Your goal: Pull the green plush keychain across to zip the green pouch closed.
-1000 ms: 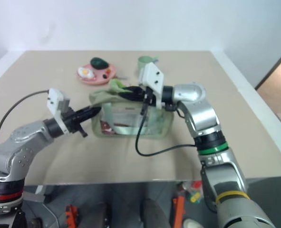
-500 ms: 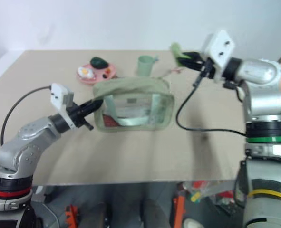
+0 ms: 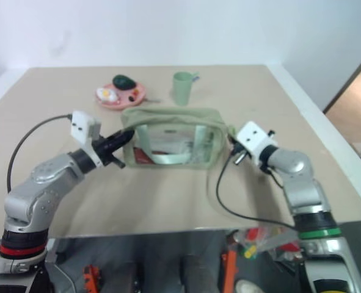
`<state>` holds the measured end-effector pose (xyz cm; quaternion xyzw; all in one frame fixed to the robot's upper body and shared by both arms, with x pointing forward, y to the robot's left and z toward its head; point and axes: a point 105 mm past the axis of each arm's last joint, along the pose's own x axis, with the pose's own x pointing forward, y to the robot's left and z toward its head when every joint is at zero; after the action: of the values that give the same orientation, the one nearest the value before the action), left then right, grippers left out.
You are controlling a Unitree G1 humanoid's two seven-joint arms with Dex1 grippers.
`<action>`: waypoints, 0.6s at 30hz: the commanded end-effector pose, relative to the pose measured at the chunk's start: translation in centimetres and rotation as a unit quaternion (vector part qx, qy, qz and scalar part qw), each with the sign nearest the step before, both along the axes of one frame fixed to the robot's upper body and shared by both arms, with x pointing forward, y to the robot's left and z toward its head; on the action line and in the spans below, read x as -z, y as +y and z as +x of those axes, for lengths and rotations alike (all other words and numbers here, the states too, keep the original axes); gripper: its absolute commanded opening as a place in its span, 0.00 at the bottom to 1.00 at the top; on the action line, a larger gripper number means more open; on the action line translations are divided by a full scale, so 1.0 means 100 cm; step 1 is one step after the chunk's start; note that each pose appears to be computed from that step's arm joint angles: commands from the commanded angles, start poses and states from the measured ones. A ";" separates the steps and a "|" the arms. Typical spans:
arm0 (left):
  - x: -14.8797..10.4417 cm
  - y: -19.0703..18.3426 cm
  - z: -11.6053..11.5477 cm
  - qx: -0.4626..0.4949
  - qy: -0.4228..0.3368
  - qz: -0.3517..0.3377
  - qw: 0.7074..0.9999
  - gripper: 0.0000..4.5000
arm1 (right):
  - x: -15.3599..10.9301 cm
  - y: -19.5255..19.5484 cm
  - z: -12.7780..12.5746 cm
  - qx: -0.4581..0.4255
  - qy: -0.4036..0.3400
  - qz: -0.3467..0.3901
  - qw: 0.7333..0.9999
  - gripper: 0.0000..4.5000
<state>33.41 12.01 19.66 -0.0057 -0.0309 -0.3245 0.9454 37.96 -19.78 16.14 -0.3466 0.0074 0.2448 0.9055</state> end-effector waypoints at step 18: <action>-0.030 0.016 0.005 0.020 -0.033 0.029 0.999 0.91 | -0.088 -0.030 -0.031 -0.058 -0.060 0.139 0.987 0.84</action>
<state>34.12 13.12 21.05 0.0284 -0.0287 -0.3443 0.9380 35.88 -22.79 23.04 -0.2301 -0.0704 0.2668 0.9332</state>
